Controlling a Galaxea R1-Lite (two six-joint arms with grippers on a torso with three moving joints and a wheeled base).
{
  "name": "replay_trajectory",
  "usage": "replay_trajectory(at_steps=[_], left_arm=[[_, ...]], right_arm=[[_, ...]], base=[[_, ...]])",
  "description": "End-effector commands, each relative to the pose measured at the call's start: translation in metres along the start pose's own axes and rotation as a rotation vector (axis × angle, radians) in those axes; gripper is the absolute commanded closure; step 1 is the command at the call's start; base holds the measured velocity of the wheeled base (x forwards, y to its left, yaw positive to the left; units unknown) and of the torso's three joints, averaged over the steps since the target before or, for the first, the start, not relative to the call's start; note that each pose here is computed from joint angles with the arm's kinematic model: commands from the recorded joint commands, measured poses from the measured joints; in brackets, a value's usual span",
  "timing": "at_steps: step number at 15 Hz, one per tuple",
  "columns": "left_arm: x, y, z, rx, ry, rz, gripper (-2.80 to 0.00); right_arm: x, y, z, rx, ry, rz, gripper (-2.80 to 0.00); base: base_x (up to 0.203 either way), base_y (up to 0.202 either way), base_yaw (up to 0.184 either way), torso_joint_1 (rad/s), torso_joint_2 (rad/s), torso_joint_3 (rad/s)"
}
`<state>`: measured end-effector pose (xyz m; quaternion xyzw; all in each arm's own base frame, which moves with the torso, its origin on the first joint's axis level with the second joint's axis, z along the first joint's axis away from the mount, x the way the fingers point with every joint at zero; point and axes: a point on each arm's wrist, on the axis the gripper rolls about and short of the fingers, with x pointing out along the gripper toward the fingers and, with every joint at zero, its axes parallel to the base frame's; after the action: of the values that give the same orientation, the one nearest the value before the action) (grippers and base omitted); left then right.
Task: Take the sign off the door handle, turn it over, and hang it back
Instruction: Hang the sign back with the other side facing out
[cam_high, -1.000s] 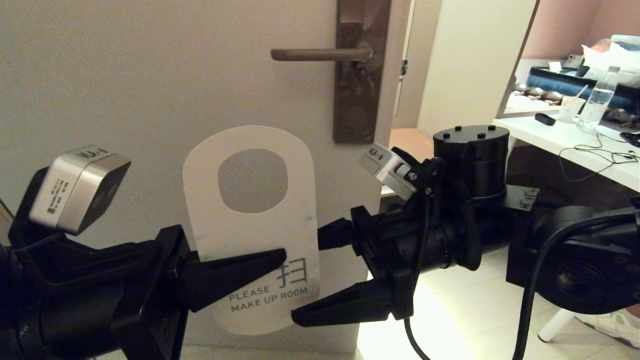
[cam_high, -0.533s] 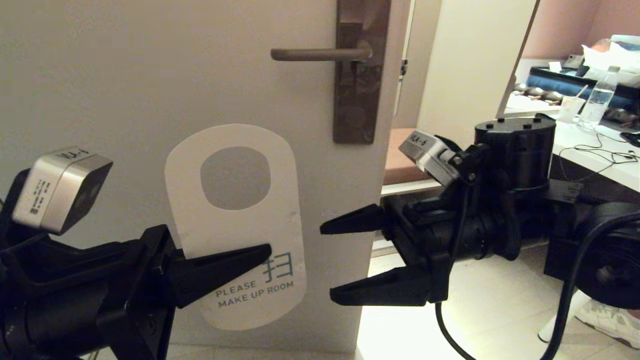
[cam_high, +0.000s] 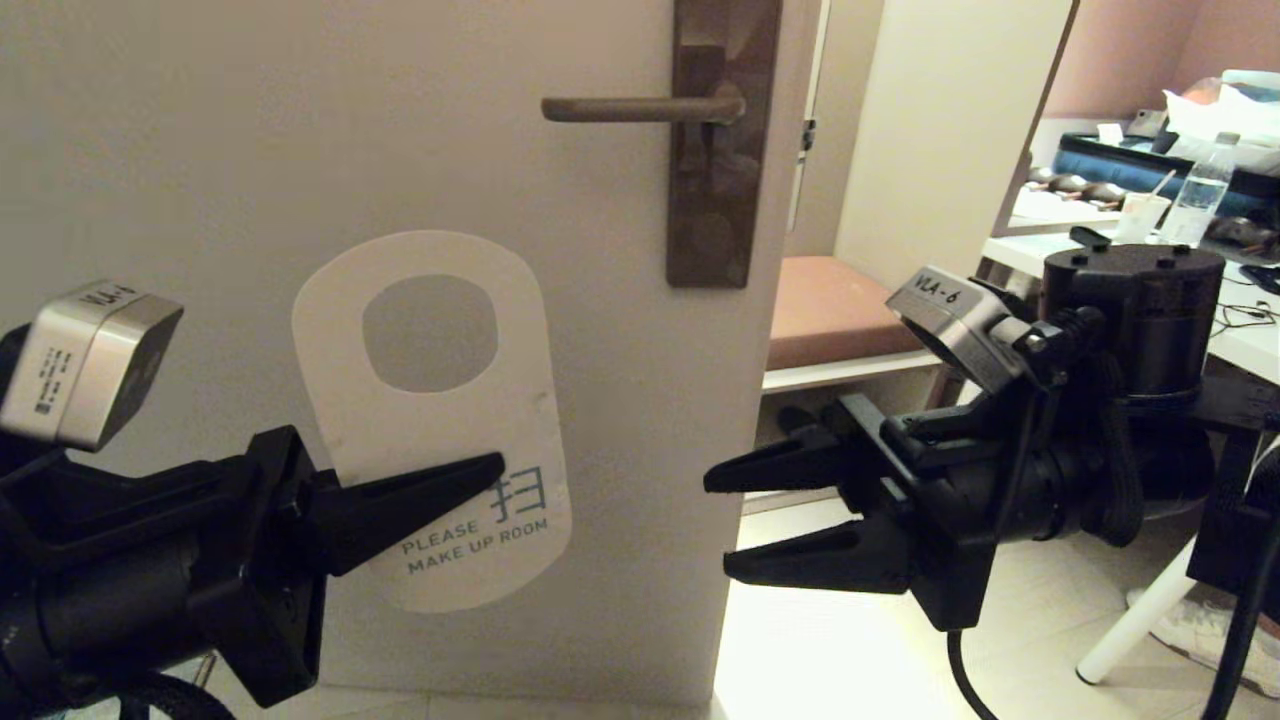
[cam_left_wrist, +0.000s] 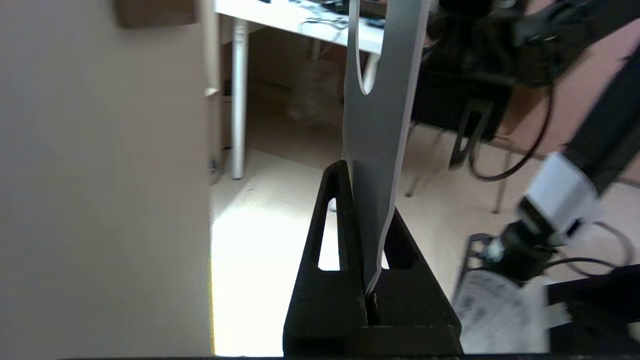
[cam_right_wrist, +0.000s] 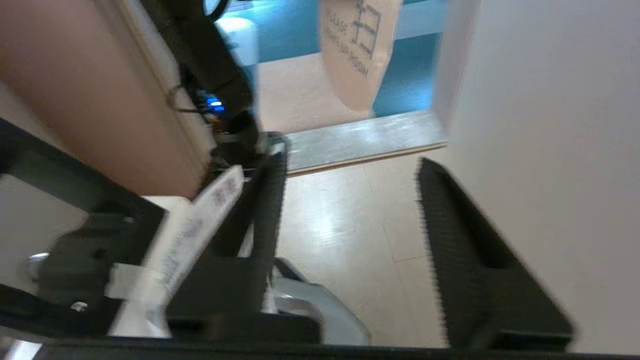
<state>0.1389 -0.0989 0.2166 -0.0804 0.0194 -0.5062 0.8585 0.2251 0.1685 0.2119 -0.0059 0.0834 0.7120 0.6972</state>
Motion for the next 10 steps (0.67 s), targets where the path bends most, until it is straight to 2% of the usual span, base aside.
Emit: replay_trajectory(at_steps=[1, 2, 3, 7, 10], left_arm=[[-0.006, 0.004, -0.002, 0.018, -0.004, 0.034, 0.0], [-0.011, 0.006, -0.003, 0.036, -0.005, 0.06, 0.0], [-0.016, 0.009, -0.004, 0.049, -0.007, 0.092, 0.0], [-0.037, 0.015, -0.016, 0.06, 0.007, 0.198, 0.0], [-0.038, 0.018, -0.014, 0.081, 0.001, 0.213, 0.0]], right_arm=[[-0.013, 0.002, -0.007, -0.034, -0.022, -0.063, 0.0], [-0.018, 0.001, -0.011, -0.053, -0.034, -0.123, 0.0], [-0.026, -0.002, -0.016, -0.066, -0.045, -0.219, 0.0], [-0.078, -0.007, -0.024, -0.048, -0.061, -0.504, 0.0], [-0.121, -0.001, -0.028, -0.042, -0.075, -0.683, 0.0]], base=[[0.0, 0.0, 0.0, 0.0, 0.0, 0.0], [0.0, 0.0, 0.0, 0.0, 0.0, 0.0], [0.0, 0.0, 0.0, 0.0, 0.0, 0.0], [0.0, 0.0, 0.0, 0.0, 0.0, 0.0], [0.0, 0.0, 0.0, 0.0, 0.0, 0.0]])
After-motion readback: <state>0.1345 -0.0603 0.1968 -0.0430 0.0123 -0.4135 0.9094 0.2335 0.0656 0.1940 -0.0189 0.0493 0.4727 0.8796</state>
